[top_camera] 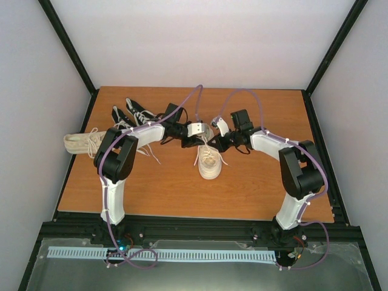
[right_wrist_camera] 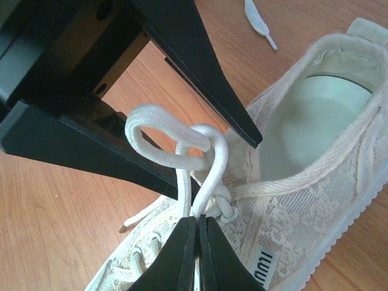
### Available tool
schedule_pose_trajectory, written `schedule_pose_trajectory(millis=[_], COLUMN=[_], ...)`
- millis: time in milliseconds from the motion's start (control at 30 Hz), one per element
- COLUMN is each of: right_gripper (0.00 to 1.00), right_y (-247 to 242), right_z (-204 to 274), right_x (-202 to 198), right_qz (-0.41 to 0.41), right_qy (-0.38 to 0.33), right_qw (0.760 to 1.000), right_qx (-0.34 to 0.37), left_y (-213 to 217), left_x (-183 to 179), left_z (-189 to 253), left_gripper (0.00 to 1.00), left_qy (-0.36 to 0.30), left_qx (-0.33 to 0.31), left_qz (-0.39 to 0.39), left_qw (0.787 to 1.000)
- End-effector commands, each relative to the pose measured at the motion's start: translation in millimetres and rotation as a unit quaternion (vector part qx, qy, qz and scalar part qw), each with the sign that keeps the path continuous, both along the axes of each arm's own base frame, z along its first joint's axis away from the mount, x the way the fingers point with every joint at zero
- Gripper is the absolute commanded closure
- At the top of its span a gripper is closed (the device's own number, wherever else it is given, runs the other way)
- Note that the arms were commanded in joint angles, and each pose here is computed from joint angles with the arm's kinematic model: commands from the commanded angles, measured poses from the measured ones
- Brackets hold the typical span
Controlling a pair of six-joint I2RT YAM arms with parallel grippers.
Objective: Tie the shoes
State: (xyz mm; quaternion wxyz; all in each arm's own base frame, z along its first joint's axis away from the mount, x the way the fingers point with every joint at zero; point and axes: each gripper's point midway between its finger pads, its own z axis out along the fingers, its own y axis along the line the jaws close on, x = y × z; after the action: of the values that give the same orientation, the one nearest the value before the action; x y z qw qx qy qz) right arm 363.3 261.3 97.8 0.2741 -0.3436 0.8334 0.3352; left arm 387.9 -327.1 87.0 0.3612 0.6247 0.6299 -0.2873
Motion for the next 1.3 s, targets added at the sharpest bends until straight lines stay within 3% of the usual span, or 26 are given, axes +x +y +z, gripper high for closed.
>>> schedule_pose_trajectory(millis=[0,233,400,700,900,1000,1167,1267], right_gripper=[0.97,0.97,0.97,0.97,0.97,0.97,0.97,0.97], right_y=[6,6,4,4,3,4,3,5], right_z=[12,12,11,14,12,12,13,18], right_x=[-6,-1,1,4,2,2,1,-1], right_qz=[0.020,0.010,0.006,0.001,0.004,0.005,0.006,0.012], right_qy=[-0.019,-0.023,-0.027,-0.035,-0.034,-0.034,-0.035,-0.040], right_qw=[1.000,1.000,1.000,0.999,0.999,0.999,0.999,0.999], right_qx=[0.014,0.011,0.004,0.005,0.003,0.005,0.005,0.012], left_y=[-11,-10,-11,-10,-11,-12,-13,-11], left_x=[1,-13,-13,-26,-25,-21,-18,-14], left_z=[8,8,10,11,13,13,12,6], left_gripper=[0.62,0.56,0.63,0.56,0.59,0.70,0.66,0.72], left_qy=[0.004,0.008,0.013,0.029,0.029,0.030,0.036,0.028], left_qx=[-0.015,-0.011,-0.012,-0.014,-0.017,-0.018,-0.018,-0.009], left_qz=[-0.013,-0.054,-0.060,-0.088,-0.089,-0.080,-0.070,-0.059], left_qw=[1.000,0.998,0.998,0.996,0.995,0.996,0.997,0.998])
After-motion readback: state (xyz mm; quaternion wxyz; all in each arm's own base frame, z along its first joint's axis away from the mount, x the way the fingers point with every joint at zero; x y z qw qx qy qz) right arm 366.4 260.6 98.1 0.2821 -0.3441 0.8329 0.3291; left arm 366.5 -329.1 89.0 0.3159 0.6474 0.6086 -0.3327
